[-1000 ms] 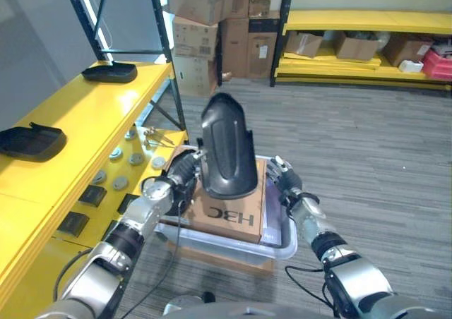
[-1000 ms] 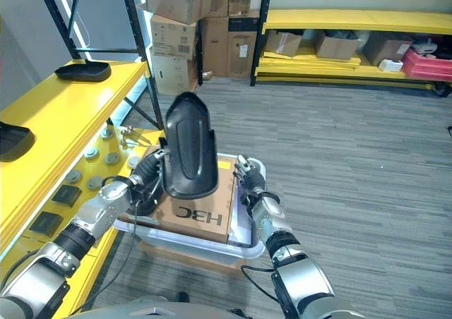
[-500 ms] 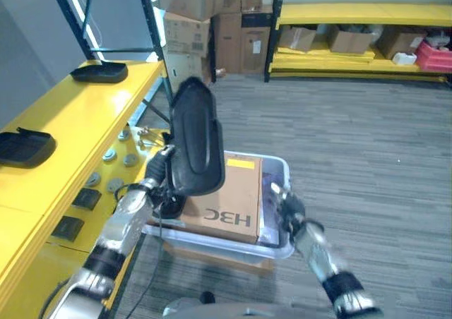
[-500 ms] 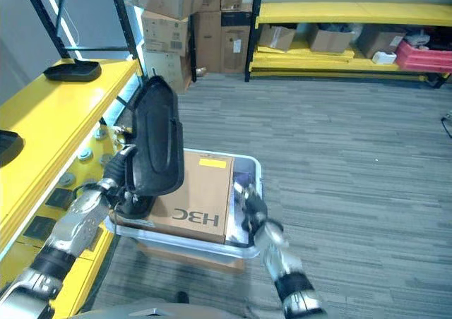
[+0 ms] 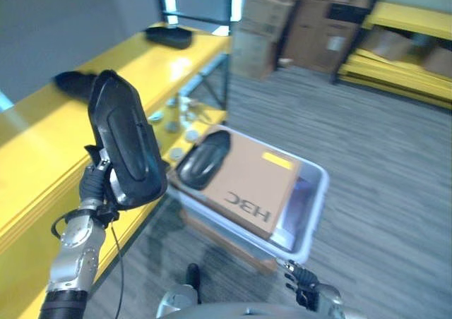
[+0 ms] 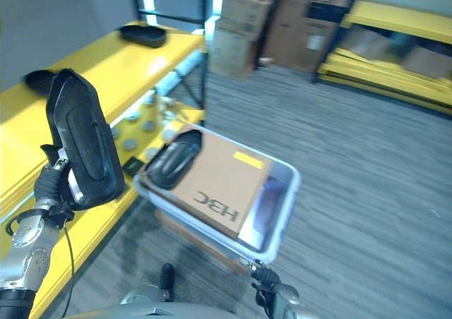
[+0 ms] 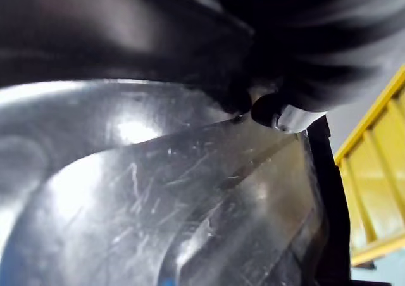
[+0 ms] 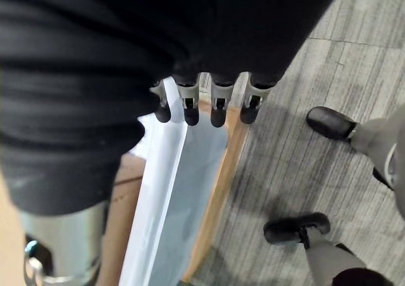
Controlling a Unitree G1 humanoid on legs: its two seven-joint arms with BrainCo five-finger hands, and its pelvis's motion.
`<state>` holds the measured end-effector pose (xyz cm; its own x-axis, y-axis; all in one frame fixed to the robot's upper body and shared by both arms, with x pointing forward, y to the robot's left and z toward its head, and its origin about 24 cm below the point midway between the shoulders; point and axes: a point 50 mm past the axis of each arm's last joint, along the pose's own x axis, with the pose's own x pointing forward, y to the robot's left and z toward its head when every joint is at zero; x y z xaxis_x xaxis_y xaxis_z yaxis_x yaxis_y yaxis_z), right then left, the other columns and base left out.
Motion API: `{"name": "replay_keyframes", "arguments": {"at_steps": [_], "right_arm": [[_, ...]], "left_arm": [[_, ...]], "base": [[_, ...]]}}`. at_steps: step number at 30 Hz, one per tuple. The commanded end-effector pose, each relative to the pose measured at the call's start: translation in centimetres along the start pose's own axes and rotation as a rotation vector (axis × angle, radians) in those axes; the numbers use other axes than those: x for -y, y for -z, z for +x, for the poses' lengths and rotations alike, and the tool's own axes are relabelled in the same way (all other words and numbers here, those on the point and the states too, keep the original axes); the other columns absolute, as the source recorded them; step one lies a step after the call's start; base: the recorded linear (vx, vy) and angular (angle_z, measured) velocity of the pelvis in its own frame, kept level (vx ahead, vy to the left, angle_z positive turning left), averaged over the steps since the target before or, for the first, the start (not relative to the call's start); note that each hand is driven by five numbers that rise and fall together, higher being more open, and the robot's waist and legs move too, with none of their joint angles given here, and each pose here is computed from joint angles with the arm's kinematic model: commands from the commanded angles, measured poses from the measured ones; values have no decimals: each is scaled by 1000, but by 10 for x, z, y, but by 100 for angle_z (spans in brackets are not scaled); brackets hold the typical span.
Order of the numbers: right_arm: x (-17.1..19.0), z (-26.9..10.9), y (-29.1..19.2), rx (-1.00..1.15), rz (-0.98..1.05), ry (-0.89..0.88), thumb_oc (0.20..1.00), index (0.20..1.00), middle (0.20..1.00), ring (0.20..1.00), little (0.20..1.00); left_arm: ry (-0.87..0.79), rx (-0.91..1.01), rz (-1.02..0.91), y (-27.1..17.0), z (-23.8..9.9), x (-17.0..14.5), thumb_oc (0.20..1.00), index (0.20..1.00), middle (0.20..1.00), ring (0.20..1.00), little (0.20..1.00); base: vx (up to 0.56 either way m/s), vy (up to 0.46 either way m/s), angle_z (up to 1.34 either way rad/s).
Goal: Move parts from the plastic box to the shelf.
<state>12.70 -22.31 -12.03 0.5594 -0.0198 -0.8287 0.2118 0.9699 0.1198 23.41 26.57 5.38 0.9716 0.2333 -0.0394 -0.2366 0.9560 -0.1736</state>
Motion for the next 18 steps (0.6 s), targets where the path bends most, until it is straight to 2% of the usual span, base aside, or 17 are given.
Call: {"name": "replay_keyframes", "arguments": {"at_steps": [1, 6, 10, 12, 18], "right_arm": [[-14, 2, -17, 89, 3, -42, 1000, 1000, 1000, 1000, 1000], [-20, 4, -5, 42, -27, -60, 1000, 1000, 1000, 1000, 1000], [-23, 8, 6, -17, -3, -51, 1000, 1000, 1000, 1000, 1000], [-21, 10, 15, -61, -73, -24, 1000, 1000, 1000, 1000, 1000], [9, 4, 44, -172, -54, 80, 1000, 1000, 1000, 1000, 1000]], "left_arm": [[0, 226, 97, -51, 16, -4, 200, 200, 200, 200, 200], [-91, 217, 128, -56, 26, -13, 200, 200, 200, 200, 200], [-138, 188, 166, -55, 28, -24, 200, 200, 200, 200, 200], [-167, 170, 232, -57, 28, -34, 200, 200, 200, 200, 200], [-196, 163, 370, -67, 37, -46, 200, 200, 200, 200, 200]], "base": [[46, 128, 159], [89, 163, 121], [174, 254, 12], [214, 324, 18], [181, 333, 26]]}}
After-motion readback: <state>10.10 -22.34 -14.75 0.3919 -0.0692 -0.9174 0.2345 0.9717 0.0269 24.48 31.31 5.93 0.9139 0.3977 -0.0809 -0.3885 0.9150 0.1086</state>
